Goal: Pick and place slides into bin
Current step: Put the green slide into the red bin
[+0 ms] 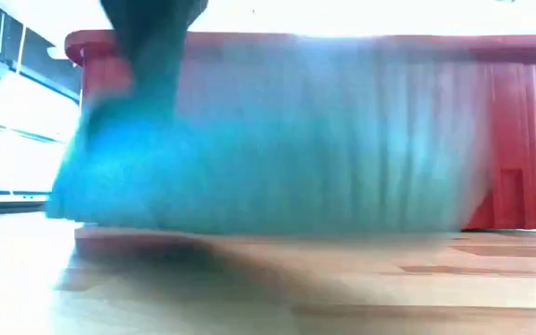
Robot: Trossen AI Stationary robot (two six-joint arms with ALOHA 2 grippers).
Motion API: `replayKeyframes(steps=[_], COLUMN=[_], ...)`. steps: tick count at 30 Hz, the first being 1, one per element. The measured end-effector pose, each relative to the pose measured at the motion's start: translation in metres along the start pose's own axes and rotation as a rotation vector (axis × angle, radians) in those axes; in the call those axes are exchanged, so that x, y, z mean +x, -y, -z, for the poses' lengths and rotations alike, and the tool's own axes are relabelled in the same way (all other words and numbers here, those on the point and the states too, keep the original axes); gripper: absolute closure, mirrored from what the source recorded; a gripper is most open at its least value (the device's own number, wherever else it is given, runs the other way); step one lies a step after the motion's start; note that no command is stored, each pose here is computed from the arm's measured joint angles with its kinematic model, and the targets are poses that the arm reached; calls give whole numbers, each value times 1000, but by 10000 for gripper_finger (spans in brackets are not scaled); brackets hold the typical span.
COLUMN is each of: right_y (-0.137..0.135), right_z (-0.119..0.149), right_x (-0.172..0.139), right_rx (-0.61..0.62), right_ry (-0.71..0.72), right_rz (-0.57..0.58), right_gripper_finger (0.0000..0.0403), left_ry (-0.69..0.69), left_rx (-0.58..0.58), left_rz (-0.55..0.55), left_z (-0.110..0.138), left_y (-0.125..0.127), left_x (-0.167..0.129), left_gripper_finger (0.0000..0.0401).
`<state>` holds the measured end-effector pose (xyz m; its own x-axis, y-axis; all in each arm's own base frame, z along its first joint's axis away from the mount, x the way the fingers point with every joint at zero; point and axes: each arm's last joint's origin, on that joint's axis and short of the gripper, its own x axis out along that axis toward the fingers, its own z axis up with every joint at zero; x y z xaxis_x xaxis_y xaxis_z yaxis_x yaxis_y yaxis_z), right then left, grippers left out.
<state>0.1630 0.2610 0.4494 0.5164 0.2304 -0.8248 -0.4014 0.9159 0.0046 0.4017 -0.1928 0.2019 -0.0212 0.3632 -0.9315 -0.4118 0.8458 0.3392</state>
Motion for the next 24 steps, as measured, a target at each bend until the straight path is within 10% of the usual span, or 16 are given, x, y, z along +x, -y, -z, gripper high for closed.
replayKeyframes(steps=[8, 24], right_y=[-1, -42], right_z=[1, 29], right_x=[0, -22], right_rx=[86, 217], right_ry=[-3, 152], right_rz=[-1, 58], right_gripper_finger=[258, 263], left_ry=[368, 893], left_rx=[-13, -29], left_rz=[152, -75], left_z=[14, -7], left_y=[-11, -122], left_x=[-86, -182], left_gripper_finger=[397, 400])
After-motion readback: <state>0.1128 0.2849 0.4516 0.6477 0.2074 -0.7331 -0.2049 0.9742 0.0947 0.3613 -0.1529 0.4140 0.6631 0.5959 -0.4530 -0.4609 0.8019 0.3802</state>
